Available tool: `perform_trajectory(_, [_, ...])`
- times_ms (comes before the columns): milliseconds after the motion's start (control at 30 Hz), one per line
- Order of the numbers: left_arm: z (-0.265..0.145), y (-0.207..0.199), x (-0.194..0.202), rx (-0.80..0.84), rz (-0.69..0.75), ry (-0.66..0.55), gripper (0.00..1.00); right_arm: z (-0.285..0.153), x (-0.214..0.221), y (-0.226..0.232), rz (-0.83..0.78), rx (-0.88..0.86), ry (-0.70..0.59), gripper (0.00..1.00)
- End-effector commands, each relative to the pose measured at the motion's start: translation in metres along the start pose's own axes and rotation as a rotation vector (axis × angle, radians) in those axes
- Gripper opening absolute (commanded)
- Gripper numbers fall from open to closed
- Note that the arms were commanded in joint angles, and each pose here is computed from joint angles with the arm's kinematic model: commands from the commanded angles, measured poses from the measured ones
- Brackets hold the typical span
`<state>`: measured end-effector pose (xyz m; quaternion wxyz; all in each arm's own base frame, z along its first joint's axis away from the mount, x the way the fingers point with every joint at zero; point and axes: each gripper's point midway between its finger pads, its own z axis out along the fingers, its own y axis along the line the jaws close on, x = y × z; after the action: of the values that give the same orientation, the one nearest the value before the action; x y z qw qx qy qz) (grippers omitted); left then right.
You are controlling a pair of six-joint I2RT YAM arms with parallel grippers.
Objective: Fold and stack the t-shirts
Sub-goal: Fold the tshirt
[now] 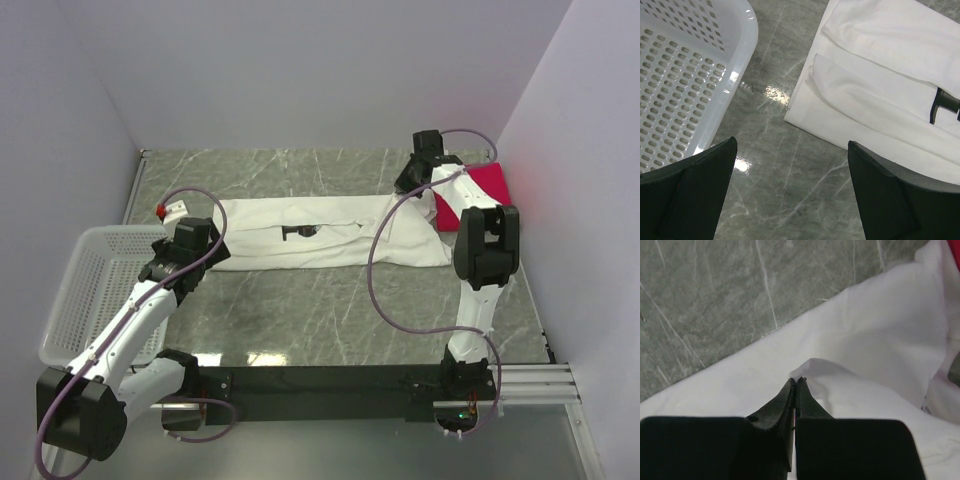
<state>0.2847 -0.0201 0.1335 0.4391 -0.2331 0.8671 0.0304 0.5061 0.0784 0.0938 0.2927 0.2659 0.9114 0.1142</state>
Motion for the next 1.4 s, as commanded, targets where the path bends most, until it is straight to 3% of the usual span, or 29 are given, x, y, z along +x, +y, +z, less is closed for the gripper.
perform_trajectory(0, [0.000,-0.003,-0.010,0.004,-0.006,-0.032,0.97,0.002,-0.022,0.015,-0.017,-0.046,-0.055,0.00])
perform_trajectory(300, [0.000,-0.002,-0.010,-0.003,-0.003,-0.030,0.97,0.007,-0.034,0.024,-0.023,-0.072,-0.092,0.00])
perform_trajectory(733, [0.002,-0.001,-0.007,-0.010,0.000,-0.019,0.98,0.026,-0.036,0.002,-0.011,-0.007,-0.120,0.02])
perform_trajectory(900, [0.002,-0.001,-0.007,-0.009,-0.002,-0.021,0.97,0.030,-0.030,-0.002,-0.023,0.011,-0.096,0.25])
perform_trajectory(1033, [0.002,-0.001,-0.007,-0.013,-0.001,-0.017,0.97,0.002,-0.029,0.004,-0.027,-0.033,-0.111,0.46])
perform_trajectory(1133, [0.003,0.000,-0.006,-0.017,0.000,-0.014,0.97,-0.020,-0.022,0.002,-0.017,-0.051,-0.111,0.50])
perform_trajectory(1267, [0.002,0.000,-0.007,-0.017,-0.004,-0.016,0.98,-0.036,0.021,-0.003,0.005,-0.100,-0.032,0.60])
perform_trajectory(1367, [0.002,-0.001,-0.007,-0.016,-0.003,-0.016,0.97,-0.040,0.051,-0.008,0.068,-0.150,0.030,0.62])
